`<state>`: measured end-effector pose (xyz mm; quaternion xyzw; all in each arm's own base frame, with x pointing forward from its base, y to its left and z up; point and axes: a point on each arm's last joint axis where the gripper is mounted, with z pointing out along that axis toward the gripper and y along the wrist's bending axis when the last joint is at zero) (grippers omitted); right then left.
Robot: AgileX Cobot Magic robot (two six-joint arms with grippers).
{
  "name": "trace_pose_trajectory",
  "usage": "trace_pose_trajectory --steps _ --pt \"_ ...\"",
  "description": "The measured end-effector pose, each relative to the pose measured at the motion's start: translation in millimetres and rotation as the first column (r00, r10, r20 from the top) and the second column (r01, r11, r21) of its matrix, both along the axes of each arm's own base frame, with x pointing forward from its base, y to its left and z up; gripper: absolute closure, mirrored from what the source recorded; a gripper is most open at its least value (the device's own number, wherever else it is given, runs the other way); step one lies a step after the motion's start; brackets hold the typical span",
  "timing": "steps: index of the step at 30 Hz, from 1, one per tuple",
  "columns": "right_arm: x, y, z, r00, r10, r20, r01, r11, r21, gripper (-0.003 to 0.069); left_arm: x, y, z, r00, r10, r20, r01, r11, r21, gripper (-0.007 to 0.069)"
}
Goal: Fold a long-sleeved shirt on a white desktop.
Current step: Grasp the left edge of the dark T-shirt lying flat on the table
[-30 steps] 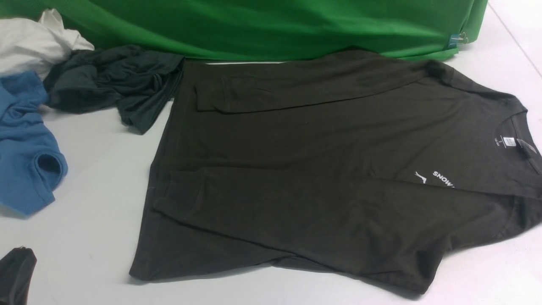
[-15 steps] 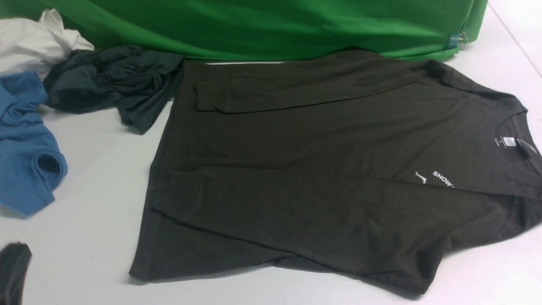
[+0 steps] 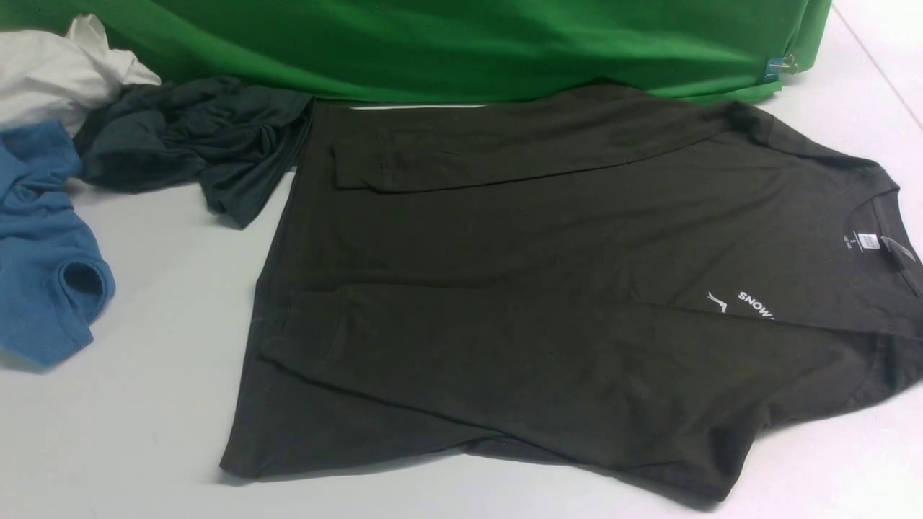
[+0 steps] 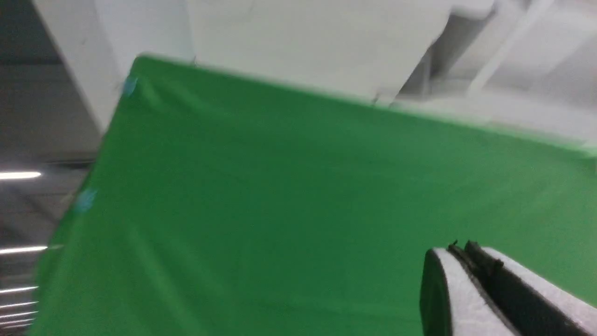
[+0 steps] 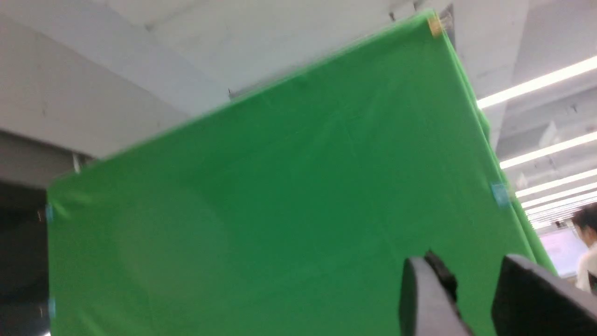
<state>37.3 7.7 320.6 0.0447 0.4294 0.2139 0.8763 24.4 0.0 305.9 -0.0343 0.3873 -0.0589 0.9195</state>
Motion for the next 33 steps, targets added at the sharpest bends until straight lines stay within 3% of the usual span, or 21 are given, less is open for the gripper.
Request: trace_pose_trajectory --steps 1,2,3,6,7,8,10,12,13,14,15,16,18,20,22,23,25,26,27,31,33 --pt "0.5 -0.9 33.4 1.000 -0.011 -0.014 0.011 1.000 0.001 0.0417 -5.9 -3.1 36.8 1.000 0.018 -0.016 -0.017 0.998 0.063 0.0604" --pt "0.1 -0.9 38.5 1.000 -0.011 -0.005 0.011 1.000 0.002 0.0417 -4.7 -3.3 40.9 0.999 0.021 -0.027 -0.019 0.997 0.069 0.0604" --pt "6.9 -1.8 72.3 0.998 -0.032 -0.060 0.032 0.999 -0.006 0.0417 -6.1 -3.6 75.8 0.996 0.050 -0.067 -0.043 0.994 0.105 0.0604" --pt "24.4 -3.5 128.5 0.979 -0.103 -0.173 0.092 0.993 -0.070 0.0417 2.4 -0.2 134.8 0.979 0.095 -0.181 -0.076 0.991 0.111 0.0604" --pt "22.3 -3.8 132.3 0.981 -0.097 -0.171 0.086 0.994 -0.073 0.0417 0.1 0.0 138.3 0.979 0.097 -0.181 -0.078 0.991 0.110 0.0604" --pt "38.1 -4.4 155.4 0.955 -0.162 -0.250 0.130 0.982 -0.139 0.0417 13.9 2.9 159.0 0.952 0.119 -0.283 -0.092 0.990 0.106 0.0604" --pt "48.9 -4.8 162.9 0.931 -0.192 -0.310 0.141 0.974 -0.180 0.0417 32.7 5.6 166.8 0.909 0.131 -0.396 -0.098 0.990 0.103 0.0604" --pt "77.7 -5.1 164.6 0.854 -0.241 -0.462 0.132 0.958 -0.255 0.0417 62.6 9.8 167.7 0.803 0.147 -0.577 -0.108 0.989 0.102 0.0604" --pt "92.4 -5.2 160.6 0.800 -0.256 -0.543 0.115 0.953 -0.281 0.0417 80.4 11.7 162.3 0.726 0.165 -0.667 -0.110 0.986 0.124 0.0604" --pt "104.4 -5.0 153.7 0.717 -0.354 -0.601 0.209 0.931 -0.298 0.0417 93.8 12.2 156.3 0.673 0.183 -0.716 -0.105 0.983 0.153 0.0604" --pt "106.6 -5.0 152.0 0.744 -0.268 -0.612 0.094 0.949 -0.301 0.0417 98.6 12.2 154.1 0.655 0.194 -0.731 -0.103 0.980 0.168 0.0604" --pt "126.2 -4.2 135.0 0.655 -0.275 -0.704 0.058 0.947 -0.316 0.0417 118.1 10.9 145.2 0.595 0.249 -0.764 -0.082 0.965 0.250 0.0604" --pt "136.1 -2.0 122.1 0.602 -0.269 -0.752 0.026 0.947 -0.319 0.0417 129.1 7.2 140.9 0.569 0.275 -0.775 -0.061 0.954 0.293 0.0604" --pt "142.1 5.3 103.0 0.552 -0.230 -0.802 -0.034 0.954 -0.297 0.0417 138.7 -1.9 132.6 0.526 0.206 -0.825 0.010 0.969 0.248 0.0604" --pt "143.2 13.0 90.1 0.526 -0.190 -0.829 -0.090 0.957 -0.277 0.0417 143.9 -8.7 121.4 0.441 0.113 -0.890 0.057 0.987 0.153 0.0604" --pt "143.3 13.9 88.5 0.523 -0.190 -0.831 -0.097 0.955 -0.280 0.0417 145.0 -9.7 120.7 0.437 0.101 -0.894 0.062 0.988 0.142 0.0604" --pt "141.9 29.2 70.0 0.486 -0.133 -0.863 -0.205 0.943 -0.261 0.0417 154.8 -19.0 98.4 0.239 -0.013 -0.971 0.103 0.995 0.013 0.0604" --pt "141.7 30.7 68.4 0.485 -0.132 -0.865 -0.217 0.940 -0.265 0.0417 157.5 -20.1 95.0 0.215 -0.020 -0.976 0.105 0.994 0.003 0.0604" --pt "139.2 42.0 54.2 0.448 -0.098 -0.889 -0.293 0.923 -0.249 0.0417 164.9 -25.8 80.1 0.091 -0.071 -0.993 0.116 0.991 -0.060 0.0601" --pt "129.7 66.6 28.0 0.382 -0.050 -0.923 -0.446 0.865 -0.231 0.0417 187.3 -40.7 30.6 -0.242 -0.169 -0.955 0.103 0.975 -0.199 0.0568" --pt "127.2 72.1 23.7 0.371 -0.043 -0.927 -0.479 0.847 -0.232 0.0417 194.7 -43.8 15.9 -0.320 -0.173 -0.932 0.099 0.972 -0.215 0.0545"
